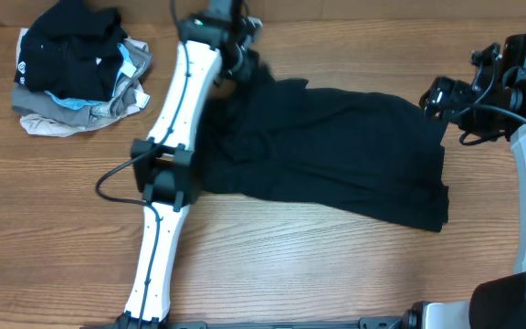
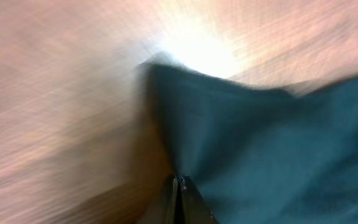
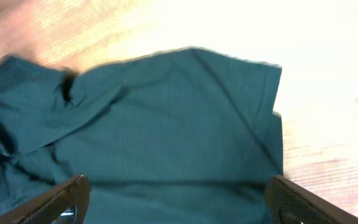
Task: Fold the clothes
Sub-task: 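Grasp the T-shirt's upper right corner with the right gripper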
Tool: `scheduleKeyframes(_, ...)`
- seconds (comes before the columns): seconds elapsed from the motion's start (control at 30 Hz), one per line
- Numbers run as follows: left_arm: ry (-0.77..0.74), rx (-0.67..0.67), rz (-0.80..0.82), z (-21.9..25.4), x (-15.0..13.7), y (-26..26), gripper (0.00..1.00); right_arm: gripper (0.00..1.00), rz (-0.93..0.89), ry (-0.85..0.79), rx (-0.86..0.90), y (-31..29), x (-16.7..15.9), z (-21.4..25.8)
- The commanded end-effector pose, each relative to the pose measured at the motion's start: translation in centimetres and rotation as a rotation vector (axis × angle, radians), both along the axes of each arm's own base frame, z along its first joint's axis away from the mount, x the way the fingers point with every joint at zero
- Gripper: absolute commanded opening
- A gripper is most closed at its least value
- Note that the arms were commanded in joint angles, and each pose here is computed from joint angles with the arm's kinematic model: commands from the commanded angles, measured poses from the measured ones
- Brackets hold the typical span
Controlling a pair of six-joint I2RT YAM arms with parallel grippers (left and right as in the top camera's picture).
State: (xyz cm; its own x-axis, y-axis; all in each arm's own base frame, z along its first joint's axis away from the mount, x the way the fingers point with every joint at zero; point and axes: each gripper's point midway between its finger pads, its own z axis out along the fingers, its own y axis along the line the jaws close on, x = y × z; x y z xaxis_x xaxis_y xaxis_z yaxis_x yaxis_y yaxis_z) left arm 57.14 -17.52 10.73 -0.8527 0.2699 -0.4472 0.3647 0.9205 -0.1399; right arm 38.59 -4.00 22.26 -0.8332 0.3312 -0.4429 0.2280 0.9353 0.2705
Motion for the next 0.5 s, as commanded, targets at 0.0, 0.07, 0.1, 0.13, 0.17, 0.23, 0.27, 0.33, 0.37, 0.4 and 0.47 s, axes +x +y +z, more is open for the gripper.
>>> scheduleKeyframes(0.0, -0.207, -0.056, 0.076, 10.8, 0.7, 1.9, 0.04, 0.94, 0.010, -0.038, -0.016, -0.1, 1.0, 0.2)
scheduleKeyframes(0.07, -0.240, -0.065, 0.077, 12.4, 0.6, 2.0, 0.04, 0.95, 0.011, -0.048, -0.018, -0.3, 1.7, -0.1)
scheduleKeyframes(0.1, -0.249, -0.067, 0.077, 12.8, 0.5, 2.0, 0.04, 0.95, 0.013, -0.048, -0.019, -0.4, 2.1, -0.4)
scheduleKeyframes(0.13, -0.252, -0.068, 0.077, 13.0, 0.5, 2.0, 0.04, 0.95, 0.013, -0.042, -0.018, -0.5, 2.5, -1.0)
scheduleKeyframes(0.17, -0.254, -0.069, 0.077, 13.1, 0.5, 2.0, 0.04, 0.95, 0.014, -0.035, -0.016, -0.6, 3.0, -1.6)
scheduleKeyframes(0.23, -0.250, -0.068, 0.076, 13.0, 0.4, 2.0, 0.04, 0.95, 0.014, -0.019, -0.013, -0.8, 4.1, -3.3)
scheduleKeyframes(0.27, -0.247, -0.067, 0.075, 13.0, 0.4, 1.9, 0.04, 0.95, 0.014, -0.010, -0.011, -0.9, 4.8, -4.3)
scheduleKeyframes(0.33, -0.246, -0.066, 0.075, 13.0, 0.4, 2.0, 0.04, 0.95, 0.013, 0.011, -0.006, -1.2, 6.0, -6.4)
scheduleKeyframes(0.37, -0.249, -0.067, 0.075, 13.0, 0.4, 1.9, 0.04, 0.95, 0.013, 0.023, -0.004, -1.3, 6.5, -7.5)
scheduleKeyframes(0.4, -0.252, -0.067, 0.075, 13.1, 0.5, 1.9, 0.04, 0.95, 0.013, 0.035, -0.002, -1.4, 6.9, -8.6)
scheduleKeyframes(0.47, -0.253, -0.068, 0.074, 13.1, 0.5, 1.9, 0.04, 0.95, 0.011, 0.057, 0.000, -1.6, 7.6, -10.6)
